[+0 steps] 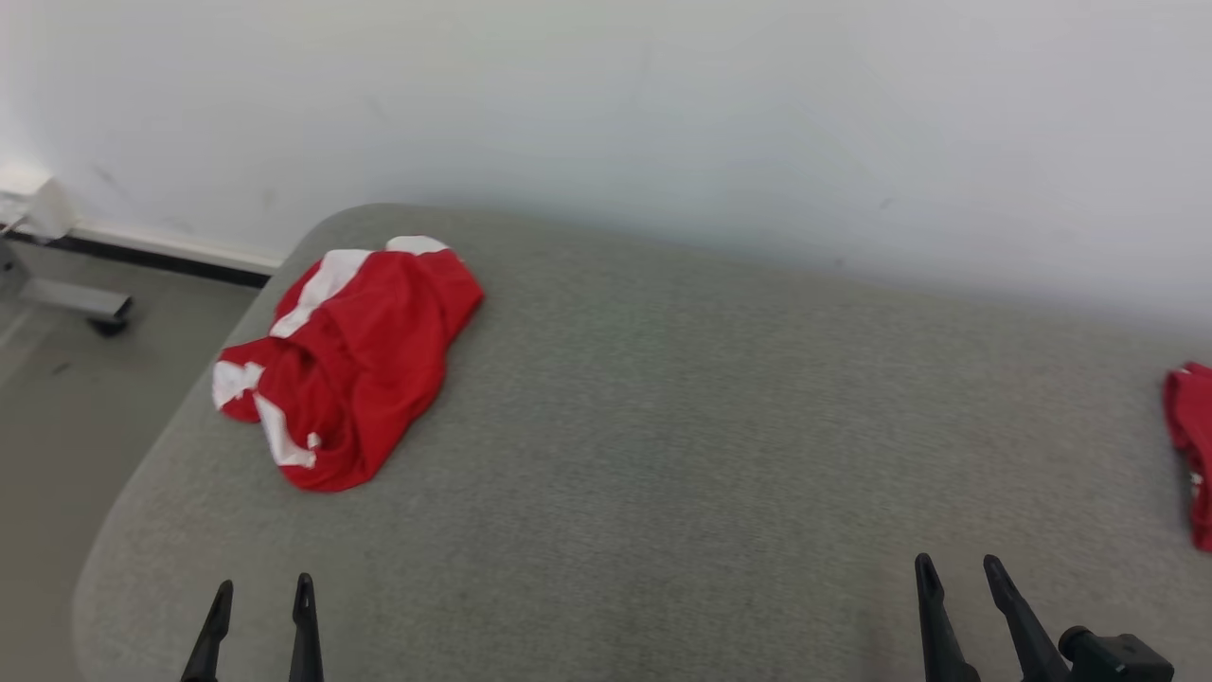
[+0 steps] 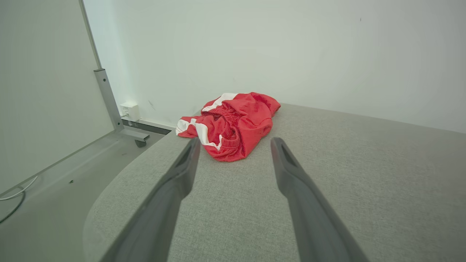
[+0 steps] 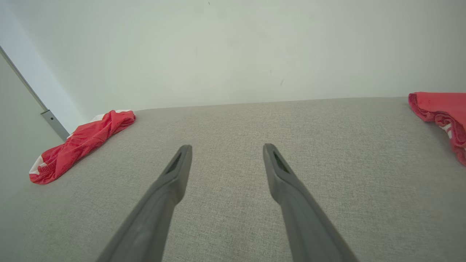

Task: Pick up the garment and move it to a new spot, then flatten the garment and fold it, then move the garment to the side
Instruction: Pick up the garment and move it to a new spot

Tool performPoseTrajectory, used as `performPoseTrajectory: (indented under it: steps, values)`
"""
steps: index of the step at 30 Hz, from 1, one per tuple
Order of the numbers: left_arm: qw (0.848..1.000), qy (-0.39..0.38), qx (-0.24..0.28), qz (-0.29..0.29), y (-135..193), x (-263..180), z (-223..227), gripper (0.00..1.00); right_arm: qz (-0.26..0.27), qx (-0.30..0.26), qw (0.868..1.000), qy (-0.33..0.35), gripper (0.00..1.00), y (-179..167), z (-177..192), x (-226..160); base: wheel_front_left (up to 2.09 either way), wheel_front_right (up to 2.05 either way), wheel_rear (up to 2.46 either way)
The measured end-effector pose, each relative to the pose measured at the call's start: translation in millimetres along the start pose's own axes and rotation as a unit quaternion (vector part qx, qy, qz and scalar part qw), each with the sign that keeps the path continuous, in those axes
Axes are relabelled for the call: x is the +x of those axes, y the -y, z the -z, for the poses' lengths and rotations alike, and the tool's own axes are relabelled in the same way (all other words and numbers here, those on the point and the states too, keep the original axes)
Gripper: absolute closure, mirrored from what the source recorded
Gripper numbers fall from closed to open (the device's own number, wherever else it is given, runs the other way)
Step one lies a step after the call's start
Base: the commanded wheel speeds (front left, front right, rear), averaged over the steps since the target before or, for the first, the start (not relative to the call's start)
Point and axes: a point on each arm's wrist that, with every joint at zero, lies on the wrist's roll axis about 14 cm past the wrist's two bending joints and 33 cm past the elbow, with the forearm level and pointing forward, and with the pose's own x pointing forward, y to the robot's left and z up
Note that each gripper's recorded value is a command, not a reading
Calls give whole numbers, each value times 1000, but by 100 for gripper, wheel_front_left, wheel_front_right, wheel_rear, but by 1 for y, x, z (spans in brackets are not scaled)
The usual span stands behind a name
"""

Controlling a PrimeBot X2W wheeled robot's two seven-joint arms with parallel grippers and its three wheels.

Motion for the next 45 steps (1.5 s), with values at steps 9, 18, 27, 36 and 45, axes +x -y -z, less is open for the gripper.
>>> performPoseTrajectory:
  steps: [9,18,27,36,45]
  values:
    - [997,0,10,-81,-52,-35,-2,0,-76,2,997,-26,0,-48,17,23,0,0,0]
    - [990,4,8,-140,-81,-67,-5,0,-122,0,992,-35,0,-78,21,33,0,0,0]
    - [989,7,7,-147,-86,-64,-8,0,-116,2,993,-35,0,-74,21,34,0,0,0]
    - [992,76,16,-102,-78,18,-63,0,-82,-16,996,-16,0,-39,5,52,0,0,0]
    - [992,116,39,-40,-48,133,-106,0,-21,-35,999,9,0,23,-12,78,0,0,0]
